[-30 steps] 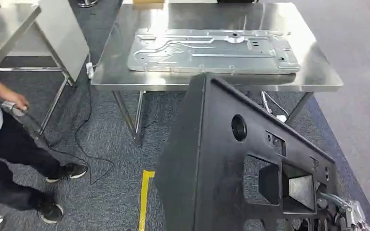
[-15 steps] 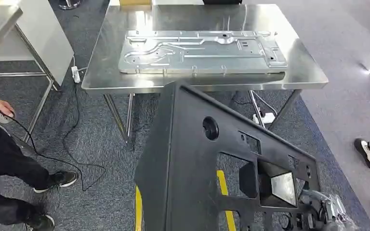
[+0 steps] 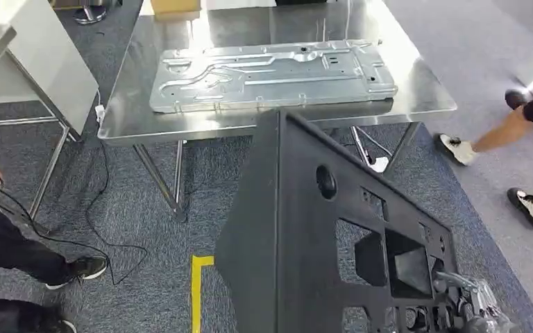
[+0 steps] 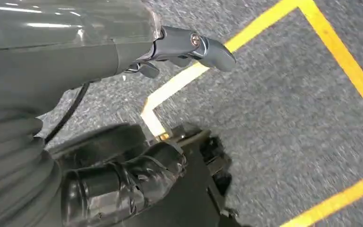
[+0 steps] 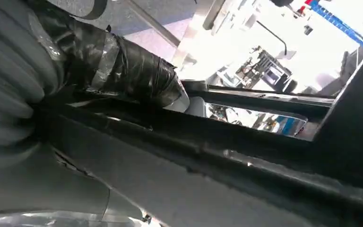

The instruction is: Take the parts from the cabinet and place them on the table.

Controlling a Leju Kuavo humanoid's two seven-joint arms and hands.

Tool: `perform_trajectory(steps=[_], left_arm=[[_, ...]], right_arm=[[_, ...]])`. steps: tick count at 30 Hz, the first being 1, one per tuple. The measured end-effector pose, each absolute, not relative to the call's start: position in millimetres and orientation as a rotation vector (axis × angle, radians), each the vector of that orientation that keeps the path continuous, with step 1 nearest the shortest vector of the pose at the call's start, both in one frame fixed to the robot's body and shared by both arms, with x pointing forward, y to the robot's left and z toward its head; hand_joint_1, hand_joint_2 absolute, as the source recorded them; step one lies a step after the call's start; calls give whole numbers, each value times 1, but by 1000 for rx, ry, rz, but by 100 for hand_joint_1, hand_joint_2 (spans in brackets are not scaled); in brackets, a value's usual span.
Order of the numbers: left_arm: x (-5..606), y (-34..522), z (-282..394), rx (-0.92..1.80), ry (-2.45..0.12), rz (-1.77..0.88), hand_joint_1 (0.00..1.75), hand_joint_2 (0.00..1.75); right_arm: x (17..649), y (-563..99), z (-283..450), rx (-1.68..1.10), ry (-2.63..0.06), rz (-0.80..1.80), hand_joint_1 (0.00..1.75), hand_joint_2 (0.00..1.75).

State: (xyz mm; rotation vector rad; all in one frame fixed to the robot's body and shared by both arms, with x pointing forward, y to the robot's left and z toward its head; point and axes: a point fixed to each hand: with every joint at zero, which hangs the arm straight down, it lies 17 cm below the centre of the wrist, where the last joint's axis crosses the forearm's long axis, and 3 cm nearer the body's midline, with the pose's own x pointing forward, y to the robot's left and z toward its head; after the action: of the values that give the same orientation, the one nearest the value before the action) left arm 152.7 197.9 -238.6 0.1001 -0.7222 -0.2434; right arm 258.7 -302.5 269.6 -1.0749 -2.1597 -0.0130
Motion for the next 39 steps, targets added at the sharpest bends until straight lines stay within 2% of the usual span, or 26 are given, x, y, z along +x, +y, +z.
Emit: perform_trajectory(steps=[39], left_arm=[[150,216,-243,184,-688,-259,0,175]], right_arm=[[251,-291,281,-1129,-2230,53,175,175]])
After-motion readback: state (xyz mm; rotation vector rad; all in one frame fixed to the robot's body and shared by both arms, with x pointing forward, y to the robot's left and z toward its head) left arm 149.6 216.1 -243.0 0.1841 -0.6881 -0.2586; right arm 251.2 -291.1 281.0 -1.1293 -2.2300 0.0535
